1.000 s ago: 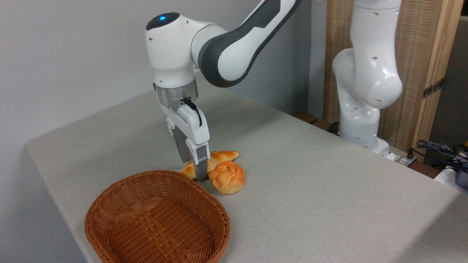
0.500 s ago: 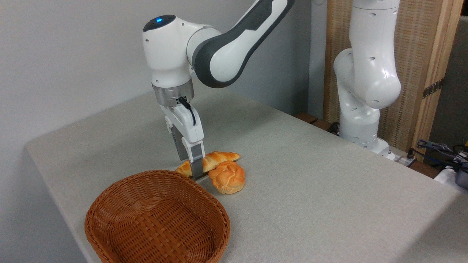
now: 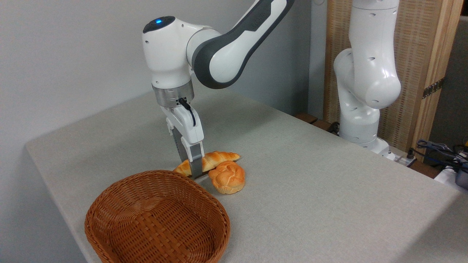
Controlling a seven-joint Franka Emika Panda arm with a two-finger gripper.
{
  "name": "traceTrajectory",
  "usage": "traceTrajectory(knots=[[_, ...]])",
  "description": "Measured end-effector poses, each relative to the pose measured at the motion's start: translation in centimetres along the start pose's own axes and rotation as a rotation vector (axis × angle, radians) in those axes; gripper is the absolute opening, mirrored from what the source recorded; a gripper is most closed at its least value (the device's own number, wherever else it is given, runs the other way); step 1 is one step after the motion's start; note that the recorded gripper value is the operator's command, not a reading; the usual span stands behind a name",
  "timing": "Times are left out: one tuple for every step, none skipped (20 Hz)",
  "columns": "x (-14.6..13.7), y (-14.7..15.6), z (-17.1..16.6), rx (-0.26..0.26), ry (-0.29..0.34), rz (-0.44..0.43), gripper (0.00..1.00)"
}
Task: Put bread into the basket
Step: 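Close the gripper around the middle of the braided roll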
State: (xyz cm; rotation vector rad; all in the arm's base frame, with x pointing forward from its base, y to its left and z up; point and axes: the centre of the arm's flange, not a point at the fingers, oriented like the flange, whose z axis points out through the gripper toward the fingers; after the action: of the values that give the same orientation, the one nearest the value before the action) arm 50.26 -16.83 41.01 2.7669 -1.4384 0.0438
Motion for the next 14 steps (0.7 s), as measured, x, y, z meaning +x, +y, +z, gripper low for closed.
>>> traceTrajectory(knots=[[0.0,0.0,0.0,0.0,0.0,0.0,0.55],[0.0,0.0,0.0,0.0,0.0,0.0,0.55],[0.0,0.0,0.0,0.0,0.0,0.0,0.55],[-0.01,-0.01,0.0,0.0,0.0,0.0,0.55],[-0.01,-0.01,0.0,0.0,0.0,0.0,0.52],[-0.01,-0.01,0.0,0.0,0.0,0.0,0.47],[-0.01,-0.01,0.0,0.0,0.0,0.0,0.43],[-0.01,-0.01,-0.02,0.0,0.0,0.0,0.41],[-0.01,-0.01,-0.06,0.001,0.001,0.0,0.4],[-0.01,-0.02,-0.12,0.001,0.002,0.0,0.39],[0.0,-0.02,-0.16,0.001,0.003,0.0,0.39],[0.0,-0.02,-0.23,0.002,0.004,0.0,0.39],[-0.01,-0.01,-0.31,0.003,0.005,0.0,0.39],[-0.02,0.0,-0.36,0.003,0.006,0.0,0.39]])
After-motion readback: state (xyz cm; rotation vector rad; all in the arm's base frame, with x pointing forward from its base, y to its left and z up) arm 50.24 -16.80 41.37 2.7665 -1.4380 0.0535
